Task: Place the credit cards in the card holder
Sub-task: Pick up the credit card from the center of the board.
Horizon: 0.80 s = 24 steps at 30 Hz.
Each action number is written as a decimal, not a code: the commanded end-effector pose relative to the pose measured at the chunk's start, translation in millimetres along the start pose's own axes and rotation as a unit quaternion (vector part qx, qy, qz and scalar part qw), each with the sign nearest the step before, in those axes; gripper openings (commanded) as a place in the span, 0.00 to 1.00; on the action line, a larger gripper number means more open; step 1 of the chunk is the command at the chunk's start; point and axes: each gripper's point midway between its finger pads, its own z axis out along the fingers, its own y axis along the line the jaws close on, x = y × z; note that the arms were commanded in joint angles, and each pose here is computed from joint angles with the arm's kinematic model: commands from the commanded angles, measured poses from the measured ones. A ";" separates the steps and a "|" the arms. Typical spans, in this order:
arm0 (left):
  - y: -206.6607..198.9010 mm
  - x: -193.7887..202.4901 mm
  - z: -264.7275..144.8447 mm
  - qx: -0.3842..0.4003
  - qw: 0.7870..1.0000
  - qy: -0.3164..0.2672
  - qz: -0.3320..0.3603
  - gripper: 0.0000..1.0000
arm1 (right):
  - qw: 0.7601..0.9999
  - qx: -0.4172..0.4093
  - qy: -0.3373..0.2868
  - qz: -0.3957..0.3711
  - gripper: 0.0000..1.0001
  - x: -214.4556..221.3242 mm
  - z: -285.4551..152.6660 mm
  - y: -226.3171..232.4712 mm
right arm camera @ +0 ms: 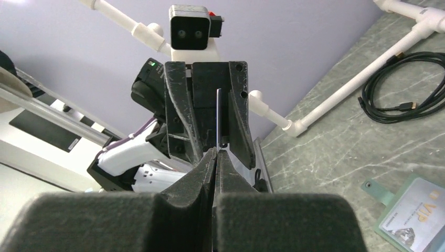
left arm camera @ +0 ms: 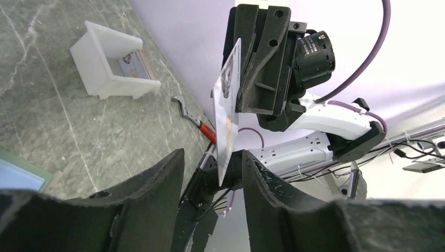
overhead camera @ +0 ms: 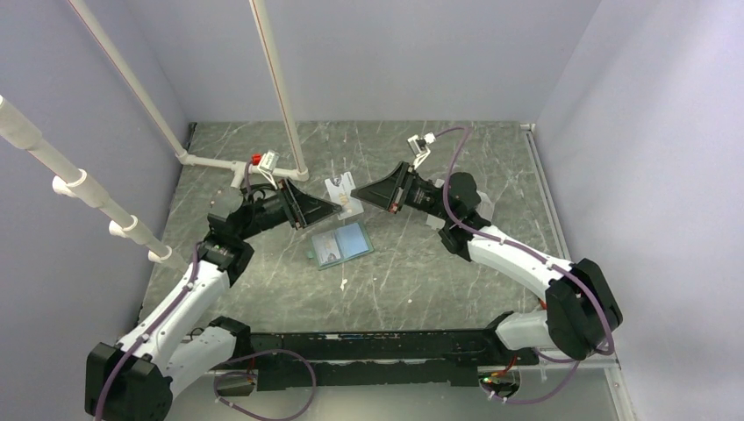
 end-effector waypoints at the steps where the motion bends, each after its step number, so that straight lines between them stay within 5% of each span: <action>1: -15.5 -11.6 -1.2 0.020 0.999 -0.022 0.022 0.42 | 0.999 -0.046 -0.009 -0.026 0.00 -4.0 0.2 24.2; 3: -11.5 -10.0 -1.6 0.009 1.000 -0.018 0.023 0.30 | 0.999 -0.024 -0.007 -0.038 0.00 -3.1 0.3 15.0; 8: 28.5 4.7 -11.8 -0.108 0.994 0.026 0.014 0.00 | 0.985 0.147 0.039 -0.082 0.40 9.7 -10.9 -53.9; 10: 52.2 14.4 -22.5 -0.161 0.985 0.063 0.005 0.00 | 0.969 0.215 0.071 -0.101 0.59 16.6 -20.3 -86.5; 12: 80.2 24.3 -39.2 -0.228 0.968 0.098 -0.022 0.00 | 0.950 0.272 0.110 -0.108 0.67 25.8 -26.6 -119.3; 14: 97.8 36.9 -53.1 -0.256 0.955 0.136 -0.062 0.00 | 0.937 0.296 0.165 -0.091 0.66 43.8 -25.2 -148.3; 17: 118.6 47.7 -62.0 -0.265 0.944 0.169 -0.101 0.00 | 0.937 0.260 0.230 -0.035 0.46 77.5 -11.9 -171.4; 24: 149.6 70.2 -52.1 -0.232 0.937 0.206 -0.157 0.00 | 0.929 0.264 0.259 0.000 0.21 102.1 -0.9 -219.4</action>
